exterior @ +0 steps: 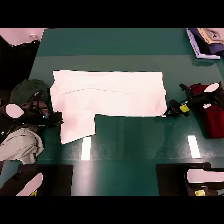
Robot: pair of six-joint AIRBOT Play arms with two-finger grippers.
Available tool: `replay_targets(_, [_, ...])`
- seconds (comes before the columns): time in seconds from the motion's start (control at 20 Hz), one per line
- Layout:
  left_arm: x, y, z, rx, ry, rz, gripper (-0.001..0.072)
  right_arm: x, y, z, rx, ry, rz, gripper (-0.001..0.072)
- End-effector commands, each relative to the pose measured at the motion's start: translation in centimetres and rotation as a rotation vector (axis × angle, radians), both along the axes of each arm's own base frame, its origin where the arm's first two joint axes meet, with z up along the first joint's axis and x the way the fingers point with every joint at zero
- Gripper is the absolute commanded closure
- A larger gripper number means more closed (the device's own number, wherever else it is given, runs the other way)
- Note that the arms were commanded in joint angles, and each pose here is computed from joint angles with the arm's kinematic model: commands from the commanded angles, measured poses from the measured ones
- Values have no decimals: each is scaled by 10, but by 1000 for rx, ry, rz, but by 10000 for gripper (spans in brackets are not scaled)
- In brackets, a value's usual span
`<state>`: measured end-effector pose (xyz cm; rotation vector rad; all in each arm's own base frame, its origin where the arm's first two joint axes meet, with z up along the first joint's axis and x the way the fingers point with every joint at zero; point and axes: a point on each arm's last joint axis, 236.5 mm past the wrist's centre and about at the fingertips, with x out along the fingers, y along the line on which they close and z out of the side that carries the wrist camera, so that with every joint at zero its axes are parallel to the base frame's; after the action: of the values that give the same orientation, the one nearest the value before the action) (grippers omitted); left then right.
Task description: Fold the shirts.
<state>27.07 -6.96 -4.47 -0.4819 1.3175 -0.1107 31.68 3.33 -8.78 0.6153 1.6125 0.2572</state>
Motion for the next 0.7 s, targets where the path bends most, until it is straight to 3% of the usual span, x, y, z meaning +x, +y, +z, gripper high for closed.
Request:
replay_targets(0.0, [-13, -4, -1, -10, 46, -26, 685, -3, -17, 6, -70, -31, 24, 699])
replay_targets(0.35, [-56, -55, 37, -44, 15, -214, 685, -70, -80, 61, -250, 54, 39, 701])
replay_targets(0.5, [-76, -101, 52, -152, 9, -323, 684, -71, -87, 79, -282, -3, 6, 701])
replay_targets(0.65, [-55, -112, 65, -139, -111, -336, 684, -60, -85, 88, -309, -78, 5, 701])
